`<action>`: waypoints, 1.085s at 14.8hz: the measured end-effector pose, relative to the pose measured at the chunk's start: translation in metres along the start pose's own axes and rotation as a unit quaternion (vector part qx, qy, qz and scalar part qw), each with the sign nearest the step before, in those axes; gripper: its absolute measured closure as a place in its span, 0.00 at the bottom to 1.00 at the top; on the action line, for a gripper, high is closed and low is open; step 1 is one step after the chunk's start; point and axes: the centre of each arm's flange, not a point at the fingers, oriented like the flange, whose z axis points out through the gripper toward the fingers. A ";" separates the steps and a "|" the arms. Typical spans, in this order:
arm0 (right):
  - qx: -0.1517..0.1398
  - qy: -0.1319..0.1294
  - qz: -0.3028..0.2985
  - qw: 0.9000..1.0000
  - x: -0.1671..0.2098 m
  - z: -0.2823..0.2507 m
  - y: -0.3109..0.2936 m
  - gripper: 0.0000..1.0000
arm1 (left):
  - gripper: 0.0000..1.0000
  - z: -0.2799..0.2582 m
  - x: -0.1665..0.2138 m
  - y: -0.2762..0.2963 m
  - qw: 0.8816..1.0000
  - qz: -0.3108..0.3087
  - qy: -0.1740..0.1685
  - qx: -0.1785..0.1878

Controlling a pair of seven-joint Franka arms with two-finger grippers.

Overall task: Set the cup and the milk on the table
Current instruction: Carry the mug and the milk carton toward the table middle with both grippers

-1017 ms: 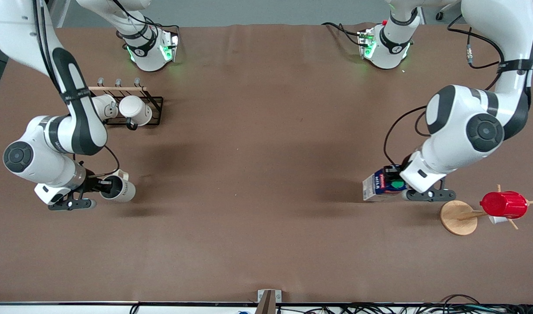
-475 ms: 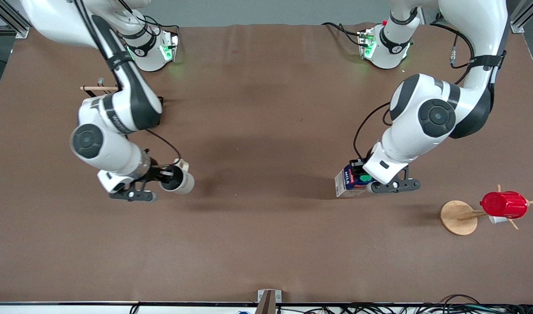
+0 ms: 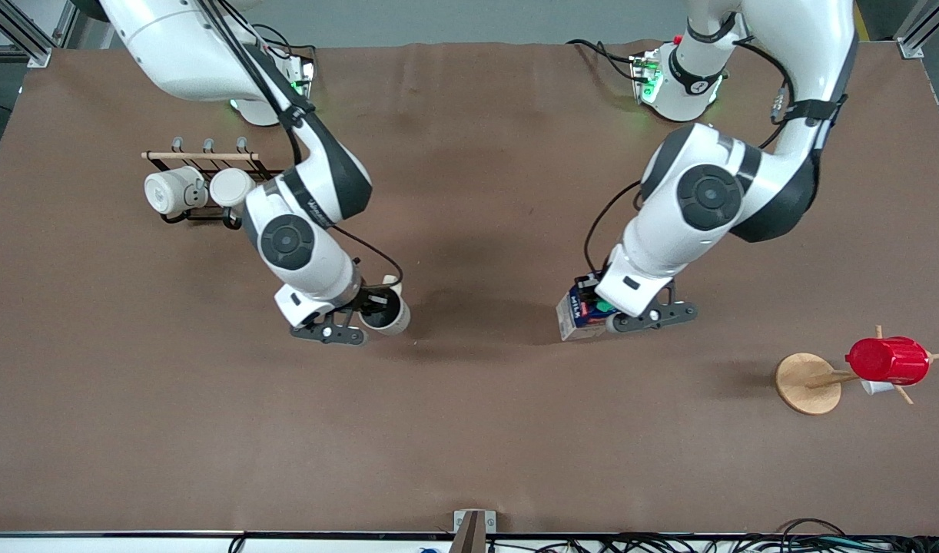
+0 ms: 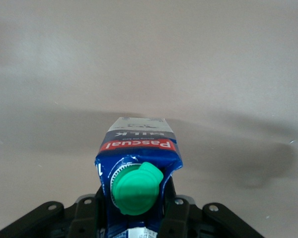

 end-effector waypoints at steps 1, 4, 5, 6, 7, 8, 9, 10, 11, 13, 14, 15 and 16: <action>0.004 0.003 0.001 1.000 -0.003 0.007 -0.008 0.96 | 0.56 0.007 -0.004 0.011 1.000 -0.008 -0.003 0.000; 0.005 0.000 -0.007 1.000 -0.015 0.024 -0.026 0.96 | 0.56 0.025 -0.013 0.039 1.000 -0.010 -0.002 0.008; 0.006 0.000 -0.009 1.000 -0.020 0.029 -0.033 0.96 | 0.56 0.029 -0.016 0.046 1.000 -0.013 -0.003 0.009; 0.008 0.003 -0.010 1.000 -0.026 0.034 -0.041 0.96 | 0.56 0.033 -0.017 0.052 1.000 -0.019 -0.004 0.009; 0.008 0.008 -0.010 1.000 -0.031 0.037 -0.049 0.96 | 0.56 0.034 -0.019 0.059 1.000 -0.026 -0.004 0.007; 0.006 0.011 -0.009 1.000 -0.035 0.041 -0.054 0.96 | 0.56 0.036 -0.022 0.066 0.999 -0.031 -0.004 0.005; 0.004 0.012 -0.007 1.000 -0.037 0.045 -0.056 0.96 | 0.56 0.038 -0.025 0.074 0.999 -0.035 -0.004 0.003; 0.003 0.011 -0.007 1.000 -0.039 0.048 -0.058 0.96 | 0.56 0.041 -0.027 0.081 0.999 -0.039 -0.005 0.001; 0.002 0.011 -0.007 1.000 -0.040 0.050 -0.059 0.96 | 0.56 0.045 -0.030 0.088 0.999 -0.041 -0.006 0.000; 0.008 0.016 -0.006 1.000 -0.040 0.053 -0.062 0.89 | 0.56 0.053 -0.034 0.096 0.999 -0.042 -0.010 0.001; 0.011 0.019 -0.007 1.000 -0.040 0.054 -0.063 0.80 | 0.56 0.056 -0.036 0.099 0.999 -0.040 -0.011 0.001; 0.012 0.019 -0.007 1.000 -0.040 0.055 -0.063 0.70 | 0.56 0.059 -0.039 0.102 0.999 -0.037 -0.012 0.002; 0.011 0.019 -0.007 1.000 -0.040 0.056 -0.063 0.59 | 0.56 0.059 -0.041 0.106 0.999 -0.034 -0.012 0.000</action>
